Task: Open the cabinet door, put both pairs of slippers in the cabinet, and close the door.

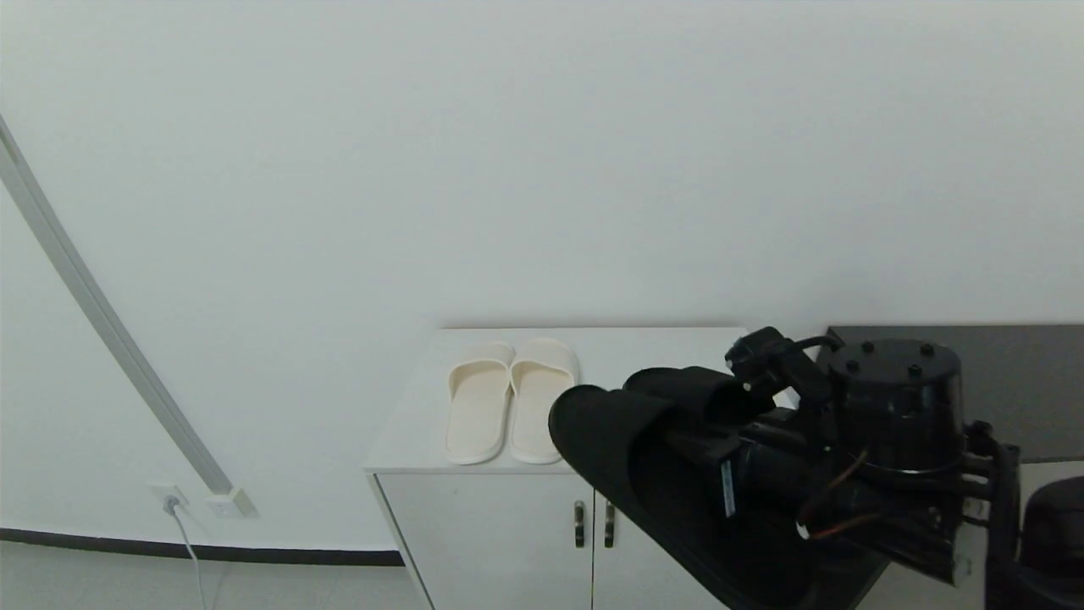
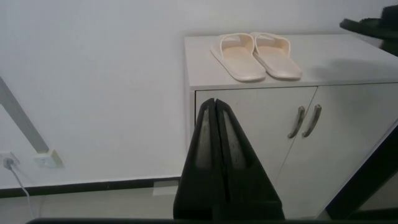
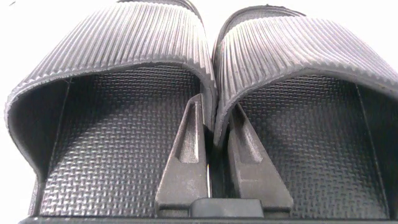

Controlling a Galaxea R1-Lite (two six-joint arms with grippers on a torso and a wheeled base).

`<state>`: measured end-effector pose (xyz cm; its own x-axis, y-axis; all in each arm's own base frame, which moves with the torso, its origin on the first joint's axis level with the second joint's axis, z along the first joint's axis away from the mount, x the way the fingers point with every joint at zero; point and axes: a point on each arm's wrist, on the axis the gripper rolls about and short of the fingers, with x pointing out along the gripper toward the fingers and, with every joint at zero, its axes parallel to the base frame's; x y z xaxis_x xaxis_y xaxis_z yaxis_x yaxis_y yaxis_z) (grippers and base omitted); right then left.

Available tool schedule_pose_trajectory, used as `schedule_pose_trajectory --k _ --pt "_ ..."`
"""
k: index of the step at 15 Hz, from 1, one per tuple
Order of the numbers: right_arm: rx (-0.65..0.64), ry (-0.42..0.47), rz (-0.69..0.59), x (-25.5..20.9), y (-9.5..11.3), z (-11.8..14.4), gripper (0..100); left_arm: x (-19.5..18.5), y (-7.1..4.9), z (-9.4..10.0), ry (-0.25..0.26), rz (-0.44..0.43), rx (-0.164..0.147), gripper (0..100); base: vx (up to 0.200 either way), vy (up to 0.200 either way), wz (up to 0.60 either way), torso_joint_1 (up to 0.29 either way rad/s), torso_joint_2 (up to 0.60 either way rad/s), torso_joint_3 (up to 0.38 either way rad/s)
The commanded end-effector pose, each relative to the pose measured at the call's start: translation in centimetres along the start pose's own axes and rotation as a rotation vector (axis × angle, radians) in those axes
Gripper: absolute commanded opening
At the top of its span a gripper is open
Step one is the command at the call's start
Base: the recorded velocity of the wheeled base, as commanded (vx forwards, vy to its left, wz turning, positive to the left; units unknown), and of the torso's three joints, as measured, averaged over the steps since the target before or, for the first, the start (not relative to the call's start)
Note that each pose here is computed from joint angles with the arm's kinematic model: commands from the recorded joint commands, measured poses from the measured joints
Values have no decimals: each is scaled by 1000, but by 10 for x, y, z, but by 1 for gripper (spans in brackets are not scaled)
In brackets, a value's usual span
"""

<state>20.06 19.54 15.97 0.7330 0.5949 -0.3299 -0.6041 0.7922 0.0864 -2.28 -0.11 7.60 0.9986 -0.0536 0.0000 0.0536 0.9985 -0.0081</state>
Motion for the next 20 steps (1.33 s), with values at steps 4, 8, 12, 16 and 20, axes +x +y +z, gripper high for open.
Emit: schedule_pose_trajectory --k 4,8,12,16,20 --pt "-18 6 82 -30 8 -6 0 0 0 0 0 0 -1 0 0 0 0 0 0 0" --pt "-22 23 101 -31 10 -11 0 0 0 0 0 0 -1 0 0 0 0 0 0 0" --pt "-23 31 101 -31 9 -14 0 0 0 0 0 0 -1 0 -200 0 0 10 6 1" --pt "-22 43 98 -30 9 -17 0 0 0 0 0 0 -3 0 0 0 0 0 0 0" --pt "-22 44 103 -30 9 -17 0 0 0 0 0 0 -3 0 0 0 0 0 0 0"
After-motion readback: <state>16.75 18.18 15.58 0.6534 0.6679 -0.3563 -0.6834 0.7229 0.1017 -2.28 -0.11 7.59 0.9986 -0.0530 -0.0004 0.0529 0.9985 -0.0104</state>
